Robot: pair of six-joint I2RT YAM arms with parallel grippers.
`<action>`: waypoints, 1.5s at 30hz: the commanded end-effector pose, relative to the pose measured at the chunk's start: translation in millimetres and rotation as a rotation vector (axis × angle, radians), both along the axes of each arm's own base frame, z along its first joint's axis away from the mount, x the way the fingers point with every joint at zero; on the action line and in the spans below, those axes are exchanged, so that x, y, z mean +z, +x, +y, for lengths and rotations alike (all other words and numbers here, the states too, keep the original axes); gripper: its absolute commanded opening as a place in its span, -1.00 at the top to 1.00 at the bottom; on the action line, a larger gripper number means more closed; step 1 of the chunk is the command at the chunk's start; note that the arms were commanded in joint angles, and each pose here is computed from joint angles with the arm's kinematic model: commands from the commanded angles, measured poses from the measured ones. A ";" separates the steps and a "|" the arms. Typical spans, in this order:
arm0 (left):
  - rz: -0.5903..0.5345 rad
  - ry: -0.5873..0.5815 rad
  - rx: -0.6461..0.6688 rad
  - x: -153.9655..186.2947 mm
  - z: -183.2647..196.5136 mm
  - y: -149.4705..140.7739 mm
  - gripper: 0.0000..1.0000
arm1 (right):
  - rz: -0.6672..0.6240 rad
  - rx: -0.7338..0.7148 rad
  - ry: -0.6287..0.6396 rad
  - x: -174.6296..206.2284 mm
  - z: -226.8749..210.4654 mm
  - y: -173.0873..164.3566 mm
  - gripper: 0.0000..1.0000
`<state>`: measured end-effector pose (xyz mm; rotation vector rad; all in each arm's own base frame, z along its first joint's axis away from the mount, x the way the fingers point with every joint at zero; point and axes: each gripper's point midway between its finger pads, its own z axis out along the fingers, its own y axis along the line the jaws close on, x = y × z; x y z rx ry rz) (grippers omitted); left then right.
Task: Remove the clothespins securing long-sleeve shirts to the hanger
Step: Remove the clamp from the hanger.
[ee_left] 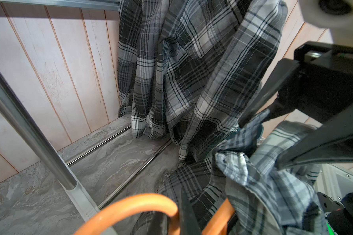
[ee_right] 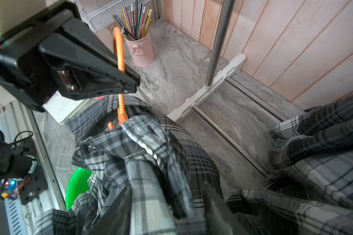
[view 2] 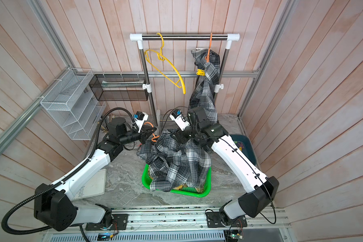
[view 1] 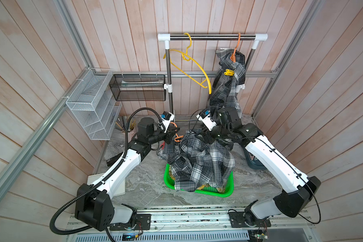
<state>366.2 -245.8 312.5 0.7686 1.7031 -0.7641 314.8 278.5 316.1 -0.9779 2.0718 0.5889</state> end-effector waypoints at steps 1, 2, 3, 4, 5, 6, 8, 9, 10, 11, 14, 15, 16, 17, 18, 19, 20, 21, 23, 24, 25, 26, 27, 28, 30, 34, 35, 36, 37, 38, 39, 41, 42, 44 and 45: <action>-0.063 -0.030 -0.028 25.9 -0.6 -8.3 1.00 | 0.019 0.046 -0.063 -15.8 0.4 -5.8 0.06; -0.067 -0.032 -0.028 27.7 -0.7 -8.7 1.00 | 0.021 0.052 -0.067 -17.7 0.7 -7.0 0.09; -0.071 -0.035 -0.029 29.2 -0.7 -8.9 1.00 | 0.025 0.060 -0.068 -19.0 1.1 -8.7 0.09; -0.076 -0.039 -0.031 32.3 -0.9 -9.4 1.00 | 0.031 0.072 -0.072 -21.4 1.9 -11.0 0.09; -0.077 -0.042 -0.033 33.6 -0.9 -9.6 1.00 | 0.033 0.079 -0.075 -23.1 2.9 -12.2 0.09; -0.079 -0.046 -0.036 35.8 -1.4 -10.5 1.00 | 0.038 0.083 -0.077 -25.3 3.7 -12.9 0.11; -0.082 -0.057 -0.039 39.5 -1.4 -12.2 1.00 | 0.047 0.088 -0.087 -30.3 4.2 -13.1 0.25; -0.088 -0.062 -0.040 42.6 -1.3 -13.0 1.00 | 0.052 0.089 -0.091 -32.7 4.1 -13.3 0.33; -0.094 -0.068 -0.040 45.3 -1.1 -13.7 1.00 | 0.052 0.092 -0.094 -34.2 4.7 -13.5 0.45; -0.101 -0.073 -0.040 48.7 -0.9 -14.3 1.00 | 0.054 0.094 -0.097 -35.6 4.4 -13.7 0.59; -0.101 -0.079 -0.036 53.7 -0.5 -14.1 1.00 | 0.035 0.078 -0.102 -36.0 1.7 -11.5 1.00; -0.101 -0.081 -0.031 55.5 0.3 -13.5 1.00 | 0.023 0.072 -0.099 -34.9 0.6 -11.3 1.00; -0.105 -0.087 -0.018 58.5 2.6 -12.5 0.89 | 0.008 0.060 -0.096 -34.0 -1.4 -10.6 1.00; -0.110 -0.097 -0.011 61.8 5.9 -12.2 0.62 | -0.003 0.048 -0.091 -33.4 -3.5 -10.7 1.00; -0.112 -0.113 -0.003 65.8 10.2 -11.7 0.29 | -0.013 0.042 -0.087 -32.3 -5.1 -11.1 1.00; -0.117 -0.141 0.000 71.6 16.5 -13.0 0.12 | -0.022 0.040 -0.083 -31.2 -6.8 -13.0 1.00; -0.123 -0.182 -0.002 80.3 24.9 -15.0 0.03 | -0.031 0.031 -0.074 -29.9 -9.0 -14.1 1.00; -0.129 -0.211 -0.003 85.6 33.9 -16.7 -0.04 | -0.039 0.025 -0.065 -28.0 -10.7 -15.4 1.00; -0.181 -0.266 -0.003 99.9 54.0 -24.0 -0.24 | -0.051 0.014 -0.027 -21.8 -14.6 -18.7 1.00; -0.196 -0.282 0.004 101.3 64.3 -26.4 -0.32 | -0.050 0.011 -0.008 -19.7 -17.6 -19.4 1.00; -0.228 -0.300 0.002 105.4 74.1 -30.6 -0.40 | -0.043 0.010 0.025 -16.3 -20.5 -20.4 1.00; -0.238 -0.313 -0.006 104.7 83.2 -34.4 -0.48 | -0.038 0.008 0.059 -12.1 -24.1 -20.6 1.00; -0.265 -0.321 -0.033 106.5 89.8 -41.3 -0.55 | -0.033 0.012 0.092 -8.5 -27.5 -21.5 1.00; -0.279 -0.325 -0.055 106.6 95.2 -46.1 -0.59 | -0.033 0.014 0.111 -6.8 -30.5 -22.0 1.00; -0.300 -0.319 -0.096 101.8 102.6 -53.2 -0.67 | -0.029 0.026 0.153 -3.5 -35.7 -24.7 1.00; -0.338 -0.280 -0.133 81.2 103.8 -53.8 -0.69 | -0.022 0.071 0.222 5.0 -40.8 -29.5 1.00; -0.358 -0.269 -0.144 74.9 103.3 -54.1 -0.69 | -0.020 0.082 0.234 5.8 -42.4 -30.2 1.00; -0.387 -0.262 -0.155 69.1 103.4 -55.5 -0.69 | -0.019 0.096 0.243 7.2 -42.8 -31.9 1.00; -0.415 -0.258 -0.164 65.0 103.9 -57.5 -0.72 | -0.017 0.105 0.247 6.8 -43.2 -33.0 1.00; -0.449 -0.254 -0.175 62.7 105.0 -60.5 -0.73 | -0.015 0.115 0.254 7.5 -43.3 -34.4 1.00; -0.465 -0.249 -0.187 59.2 105.8 -62.4 -0.73 | -0.014 0.120 0.260 8.0 -44.2 -34.1 1.00; -0.503 -0.222 -0.218 53.9 104.3 -67.3 -0.72 | -0.009 0.126 0.273 9.3 -46.1 -33.6 1.00; -0.523 -0.197 -0.250 49.9 101.8 -71.1 -0.73 | -0.009 0.129 0.282 10.4 -47.5 -32.9 1.00; -0.541 -0.165 -0.282 43.6 99.6 -72.8 -0.71 | -0.008 0.140 0.289 11.4 -47.8 -33.8 1.00; -0.552 -0.152 -0.283 41.1 99.6 -71.8 -0.69 | -0.010 0.146 0.290 12.1 -47.8 -34.0 1.00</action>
